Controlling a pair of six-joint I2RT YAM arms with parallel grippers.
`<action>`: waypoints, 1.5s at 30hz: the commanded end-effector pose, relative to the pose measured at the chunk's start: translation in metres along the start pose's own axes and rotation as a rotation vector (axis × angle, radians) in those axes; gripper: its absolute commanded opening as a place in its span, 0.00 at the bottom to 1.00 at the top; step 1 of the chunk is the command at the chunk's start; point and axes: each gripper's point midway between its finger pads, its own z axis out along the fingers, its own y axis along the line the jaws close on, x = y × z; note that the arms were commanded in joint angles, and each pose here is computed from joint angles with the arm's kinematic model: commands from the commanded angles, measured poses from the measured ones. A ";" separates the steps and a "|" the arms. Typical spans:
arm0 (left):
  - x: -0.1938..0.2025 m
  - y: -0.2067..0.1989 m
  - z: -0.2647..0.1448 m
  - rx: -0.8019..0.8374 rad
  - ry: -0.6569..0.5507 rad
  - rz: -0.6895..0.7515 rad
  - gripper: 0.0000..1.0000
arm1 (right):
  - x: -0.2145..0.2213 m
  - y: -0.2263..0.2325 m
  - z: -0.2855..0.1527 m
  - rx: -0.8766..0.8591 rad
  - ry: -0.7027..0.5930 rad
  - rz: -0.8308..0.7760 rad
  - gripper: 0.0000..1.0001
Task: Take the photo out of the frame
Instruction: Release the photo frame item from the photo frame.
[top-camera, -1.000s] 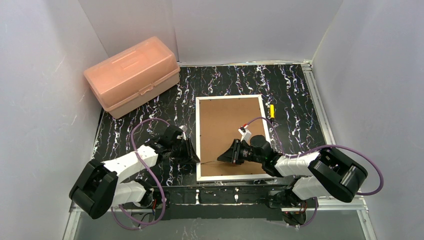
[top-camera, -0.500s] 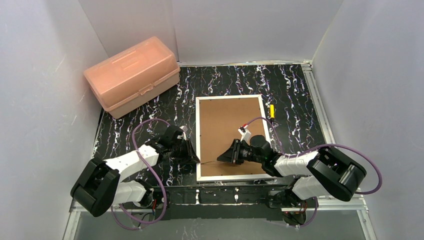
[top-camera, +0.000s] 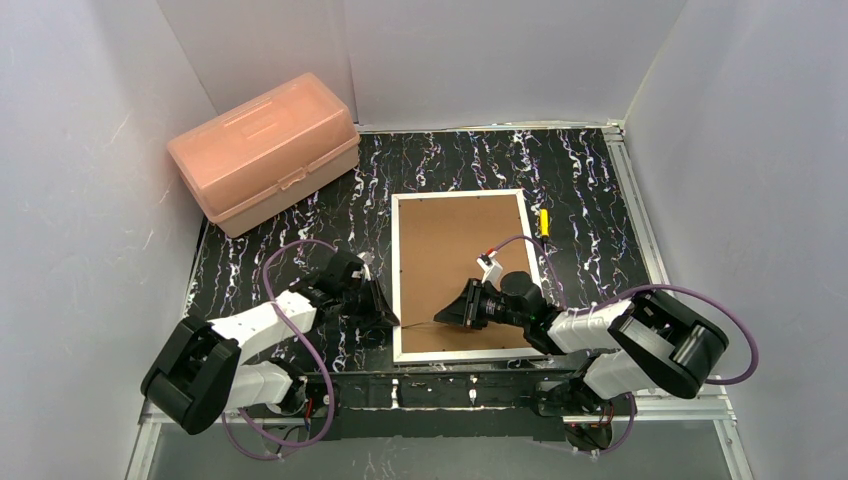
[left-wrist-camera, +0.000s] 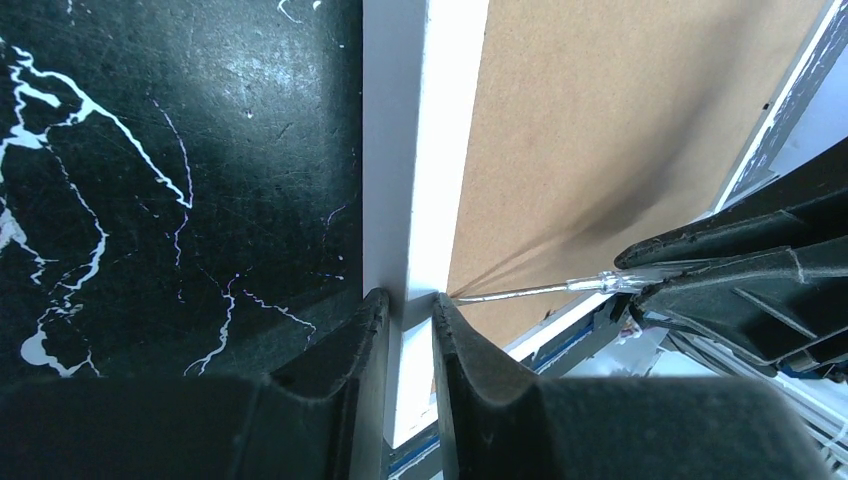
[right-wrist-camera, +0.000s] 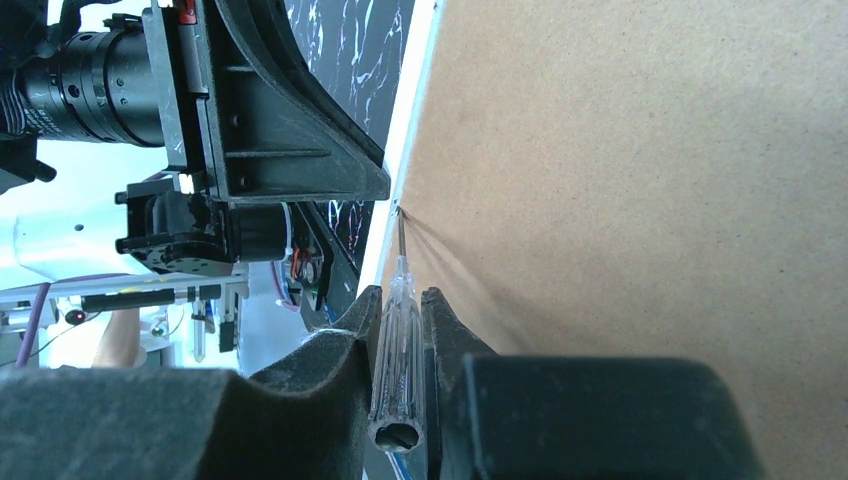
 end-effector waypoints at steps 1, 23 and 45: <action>0.016 0.006 0.007 0.007 0.049 -0.025 0.13 | 0.014 -0.008 0.003 0.023 0.036 -0.003 0.01; 0.021 0.010 0.010 -0.020 0.036 -0.059 0.11 | 0.015 0.010 0.005 0.041 0.031 -0.024 0.01; 0.028 -0.001 0.014 0.006 0.037 -0.067 0.11 | 0.004 0.043 0.016 0.052 0.028 -0.092 0.01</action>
